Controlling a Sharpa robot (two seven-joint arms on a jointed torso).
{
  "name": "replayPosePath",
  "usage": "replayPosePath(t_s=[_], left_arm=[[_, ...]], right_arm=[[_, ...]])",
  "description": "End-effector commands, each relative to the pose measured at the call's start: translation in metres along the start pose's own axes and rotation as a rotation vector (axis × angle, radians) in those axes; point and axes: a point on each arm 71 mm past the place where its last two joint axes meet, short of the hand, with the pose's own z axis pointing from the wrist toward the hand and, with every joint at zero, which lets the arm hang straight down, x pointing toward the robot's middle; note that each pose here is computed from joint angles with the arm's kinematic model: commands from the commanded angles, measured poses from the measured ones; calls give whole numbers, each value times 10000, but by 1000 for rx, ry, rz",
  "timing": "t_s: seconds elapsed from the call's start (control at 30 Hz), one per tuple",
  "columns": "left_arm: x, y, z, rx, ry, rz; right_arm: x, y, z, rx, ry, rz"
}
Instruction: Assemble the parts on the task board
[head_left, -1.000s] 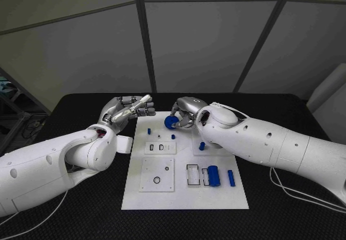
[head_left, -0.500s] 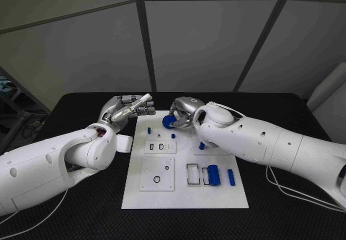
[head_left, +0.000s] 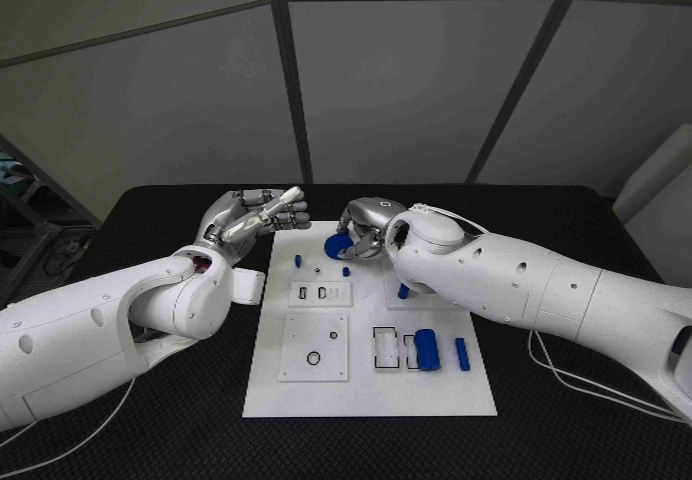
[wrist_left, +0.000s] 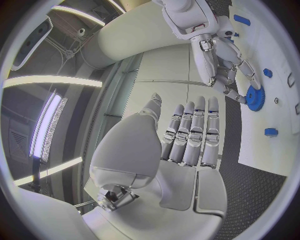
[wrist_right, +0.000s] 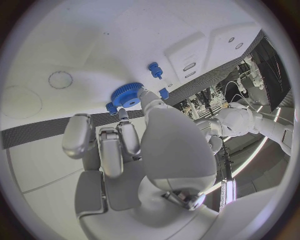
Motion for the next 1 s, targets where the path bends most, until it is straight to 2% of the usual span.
replayPosePath(t_s=[0.03, 0.3, 0.47, 0.53, 0.57, 0.67, 0.77, 0.87, 1.0], left_arm=[[9, -19, 4, 10, 12, 4], [1, -15, 7, 8, 9, 7], [-7, -14, 8, 7, 7, 9], [-12, -14, 9, 7, 6, 9], [-19, -13, 9, 7, 4, 10], [-34, -13, 8, 7, 1, 12], [-50, -13, 7, 7, -2, 14], [-72, -15, 4, 6, -7, 17], [-90, -17, -2, 6, -10, 19]], right_arm=[[18, 0, -6, -8, 42, -7], [11, -61, -31, 11, 45, 8], [-28, -101, -66, 13, 5, 31], [-61, -108, -92, 3, -31, 47], [-96, -113, -122, -10, -67, 64], [-162, -138, -191, -30, -130, 99], [-211, -179, -259, -40, -169, 127], [-263, -273, -369, -38, -191, 155], [-315, -432, -537, -29, -177, 172]])
